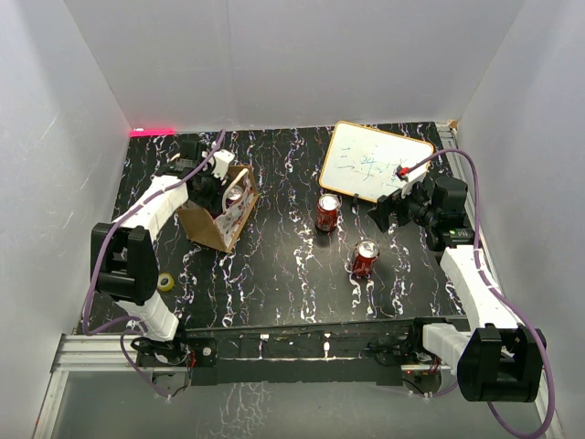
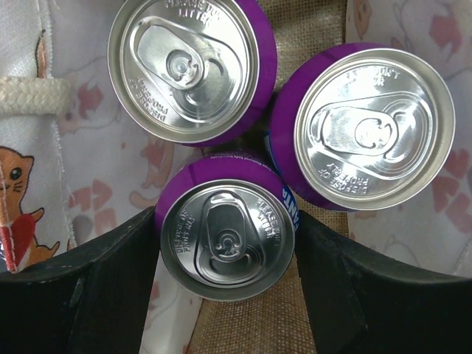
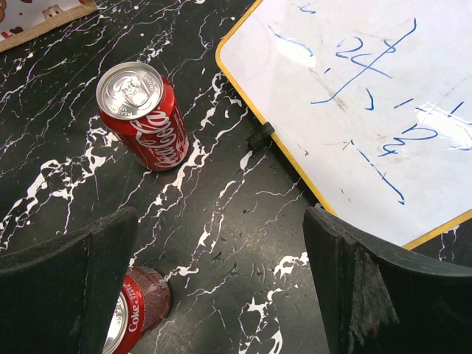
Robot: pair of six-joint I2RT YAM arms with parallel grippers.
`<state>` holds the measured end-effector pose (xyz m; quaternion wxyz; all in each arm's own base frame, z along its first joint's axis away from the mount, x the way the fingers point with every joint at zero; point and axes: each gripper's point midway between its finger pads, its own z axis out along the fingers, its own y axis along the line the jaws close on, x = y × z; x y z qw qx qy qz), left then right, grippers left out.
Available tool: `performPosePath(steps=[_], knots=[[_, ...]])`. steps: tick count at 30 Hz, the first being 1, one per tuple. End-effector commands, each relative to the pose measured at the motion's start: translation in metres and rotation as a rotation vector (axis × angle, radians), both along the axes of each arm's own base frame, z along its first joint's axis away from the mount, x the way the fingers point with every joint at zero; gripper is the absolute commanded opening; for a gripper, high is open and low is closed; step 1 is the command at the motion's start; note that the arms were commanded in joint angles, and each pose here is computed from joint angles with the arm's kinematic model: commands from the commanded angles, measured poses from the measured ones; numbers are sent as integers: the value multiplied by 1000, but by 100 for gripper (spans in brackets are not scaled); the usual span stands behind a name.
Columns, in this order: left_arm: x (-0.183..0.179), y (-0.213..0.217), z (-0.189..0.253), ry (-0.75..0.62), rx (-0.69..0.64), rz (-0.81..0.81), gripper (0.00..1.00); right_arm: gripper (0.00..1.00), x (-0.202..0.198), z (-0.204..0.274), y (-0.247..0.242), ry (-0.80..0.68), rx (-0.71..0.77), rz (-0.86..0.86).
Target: Place the beverage into the canvas bag
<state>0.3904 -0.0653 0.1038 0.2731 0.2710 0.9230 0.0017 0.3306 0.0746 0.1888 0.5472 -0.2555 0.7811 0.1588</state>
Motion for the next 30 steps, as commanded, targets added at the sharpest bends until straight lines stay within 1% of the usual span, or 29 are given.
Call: performPosePath(steps=[1,4,8,9,19,26,30], knots=[[16,2,13,-89,10,-2,68,98,4,6,-3,-43,-11,-7],[16,1,20,-104,5,1,75,98,4,6,-3,-44,-10,-7],[17,1,35,-136,-5,8,94,98,4,7,-3,-46,-10,-8],[16,2,38,-142,-5,10,96,98,4,7,-4,-44,-9,-9],[3,2,88,-215,-21,-8,97,98,4,5,-4,-43,-9,-10],[-9,-11,126,-272,-110,-34,97,98,5,6,-4,-43,-9,-8],[-15,-17,140,-284,-153,-44,97,98,5,5,-5,-42,-9,-10]])
